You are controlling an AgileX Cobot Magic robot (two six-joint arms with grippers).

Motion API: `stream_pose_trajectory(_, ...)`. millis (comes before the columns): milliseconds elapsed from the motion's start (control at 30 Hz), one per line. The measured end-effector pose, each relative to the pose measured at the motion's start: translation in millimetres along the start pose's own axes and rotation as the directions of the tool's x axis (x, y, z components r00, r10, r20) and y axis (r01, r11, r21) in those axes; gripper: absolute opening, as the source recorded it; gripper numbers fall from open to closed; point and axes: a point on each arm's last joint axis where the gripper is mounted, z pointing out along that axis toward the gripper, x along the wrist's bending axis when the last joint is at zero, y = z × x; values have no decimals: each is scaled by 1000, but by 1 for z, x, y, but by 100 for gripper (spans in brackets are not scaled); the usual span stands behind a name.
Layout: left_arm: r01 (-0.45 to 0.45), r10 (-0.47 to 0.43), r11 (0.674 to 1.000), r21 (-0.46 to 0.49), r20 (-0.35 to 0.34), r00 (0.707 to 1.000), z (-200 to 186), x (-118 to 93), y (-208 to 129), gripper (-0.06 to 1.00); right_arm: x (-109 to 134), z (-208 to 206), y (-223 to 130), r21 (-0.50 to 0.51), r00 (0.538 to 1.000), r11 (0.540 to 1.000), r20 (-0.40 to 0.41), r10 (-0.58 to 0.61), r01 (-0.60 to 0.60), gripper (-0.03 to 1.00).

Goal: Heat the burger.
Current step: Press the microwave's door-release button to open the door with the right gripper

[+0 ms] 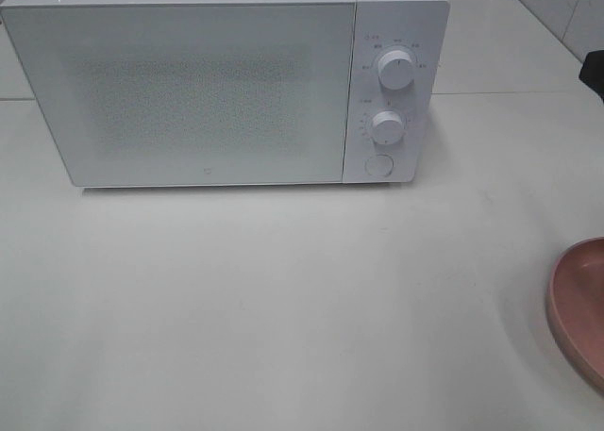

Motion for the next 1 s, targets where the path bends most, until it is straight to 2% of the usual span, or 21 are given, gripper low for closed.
stream_pose_trajectory(200,0,0,1000,0,0,1000,0,0,0,100,-2,8,-17,-80,999,996,-8,-41,40,77)
stream_pose_trajectory(500,0,0,1000,0,0,1000,0,0,0,100,-1,22,-35,-77,1000,997,1,-23,23,77)
stream_pose_trajectory(567,0,0,1000,0,0,1000,0,0,0,100,12,27,-43,-66,997,995,-42,-71,68,77)
stream_pose_trajectory(667,0,0,1000,0,0,1000,0,0,0,100,22,31,-49,-58,993,994,-63,-100,96,77)
stream_pose_trajectory(1000,0,0,1000,0,0,1000,0,0,0,100,49,37,-63,-73,981,983,-77,-176,170,77)
